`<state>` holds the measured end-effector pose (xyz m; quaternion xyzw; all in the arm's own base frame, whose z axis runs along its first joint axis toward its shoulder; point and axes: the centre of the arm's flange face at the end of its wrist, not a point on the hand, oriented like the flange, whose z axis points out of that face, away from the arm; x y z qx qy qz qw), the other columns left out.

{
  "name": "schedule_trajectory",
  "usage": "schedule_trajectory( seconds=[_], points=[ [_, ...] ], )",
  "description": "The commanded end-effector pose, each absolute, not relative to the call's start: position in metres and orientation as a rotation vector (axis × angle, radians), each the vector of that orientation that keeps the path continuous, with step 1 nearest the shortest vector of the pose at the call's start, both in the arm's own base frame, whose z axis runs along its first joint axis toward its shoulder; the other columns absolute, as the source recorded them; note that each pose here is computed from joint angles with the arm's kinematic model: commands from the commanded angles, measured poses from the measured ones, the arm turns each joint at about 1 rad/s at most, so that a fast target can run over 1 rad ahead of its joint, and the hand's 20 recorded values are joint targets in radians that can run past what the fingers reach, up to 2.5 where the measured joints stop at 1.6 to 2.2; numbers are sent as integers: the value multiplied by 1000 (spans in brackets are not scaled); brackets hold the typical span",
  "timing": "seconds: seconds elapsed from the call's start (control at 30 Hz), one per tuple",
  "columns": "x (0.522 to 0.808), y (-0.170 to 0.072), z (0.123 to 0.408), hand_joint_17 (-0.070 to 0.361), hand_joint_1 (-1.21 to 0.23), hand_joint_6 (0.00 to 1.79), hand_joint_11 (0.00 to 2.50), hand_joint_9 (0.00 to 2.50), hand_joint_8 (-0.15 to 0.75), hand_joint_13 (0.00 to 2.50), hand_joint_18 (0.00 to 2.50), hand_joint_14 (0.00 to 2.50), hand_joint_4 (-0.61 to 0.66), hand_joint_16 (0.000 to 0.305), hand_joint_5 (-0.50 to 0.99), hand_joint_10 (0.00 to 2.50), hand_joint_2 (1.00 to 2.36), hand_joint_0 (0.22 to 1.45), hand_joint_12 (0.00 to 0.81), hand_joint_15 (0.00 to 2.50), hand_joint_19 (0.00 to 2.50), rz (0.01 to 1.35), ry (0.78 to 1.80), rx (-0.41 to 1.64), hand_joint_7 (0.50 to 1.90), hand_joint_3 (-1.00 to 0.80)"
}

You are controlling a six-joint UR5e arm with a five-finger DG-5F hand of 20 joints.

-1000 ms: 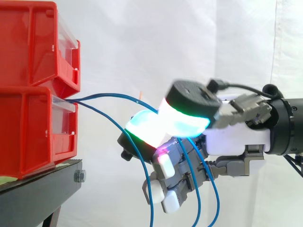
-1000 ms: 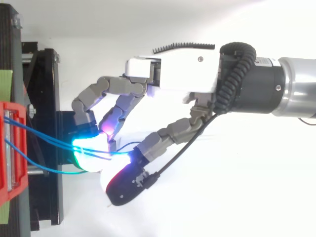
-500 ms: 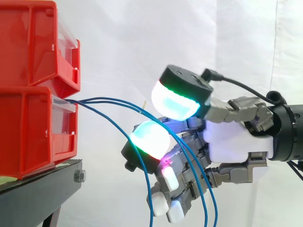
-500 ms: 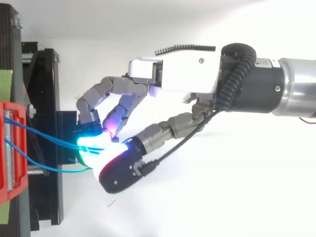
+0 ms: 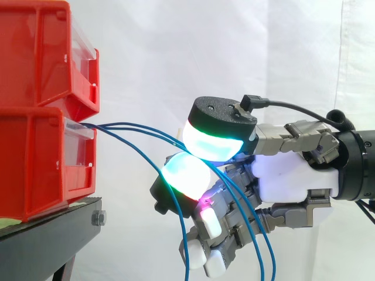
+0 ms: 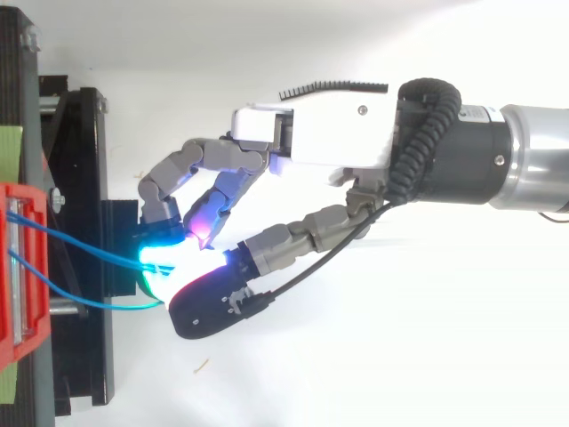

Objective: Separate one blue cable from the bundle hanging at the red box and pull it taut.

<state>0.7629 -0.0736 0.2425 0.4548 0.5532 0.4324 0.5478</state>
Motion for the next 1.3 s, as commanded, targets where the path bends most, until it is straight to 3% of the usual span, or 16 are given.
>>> schedule_trajectory(
  seconds=[0.0, 0.13, 0.33, 0.47, 0.63, 0.77, 0.93, 1.17, 1.27],
  points=[
    [763, -74, 242, 74, -883, 911, 708, 878, 327, 775, 738, 17, -12, 33, -164, 16, 1020, 653, 306, 494, 442, 1024, 1311, 1078, 1285, -116],
    [763, -74, 242, 77, -950, 915, 714, 880, 326, 776, 766, 15, -13, 34, -166, 17, 1016, 724, 313, 490, 432, 1021, 1311, 1076, 1330, -250],
    [763, -74, 242, 80, -946, 927, 715, 892, 319, 781, 794, 17, -11, 36, -162, 17, 1000, 794, 316, 491, 425, 1015, 1316, 1073, 1277, -500],
    [762, -74, 243, 77, -924, 924, 705, 906, 320, 795, 810, 15, 66, 34, -150, 19, 1000, 696, 308, 477, 429, 1016, 1315, 1072, 1291, -500],
    [762, -74, 242, 77, -877, 924, 703, 929, 322, 802, 803, 15, 89, 34, -139, 16, 1000, 556, 310, 486, 427, 1009, 1320, 1069, 1169, -500],
    [763, -74, 243, 83, -756, 913, 698, 943, 337, 803, 800, 14, 96, 37, -135, 17, 1000, 486, 321, 486, 430, 1012, 1315, 1066, 1151, -500],
    [762, -74, 242, 65, -543, 888, 697, 935, 312, 783, 723, 16, 70, 29, -135, 16, 1000, 588, 283, 495, 493, 1009, 1320, 1069, 1194, -500],
    [762, -74, 241, 69, -786, 899, 691, 931, 346, 784, 714, 16, 45, 31, -144, 17, 1017, 596, 296, 497, 464, 1007, 1324, 1072, 1261, -125],
    [762, -74, 242, 66, -872, 910, 702, 903, 329, 771, 724, 16, 14, 29, -160, 18, 1019, 636, 292, 517, 475, 1008, 1323, 1071, 1244, -160]
  ],
)
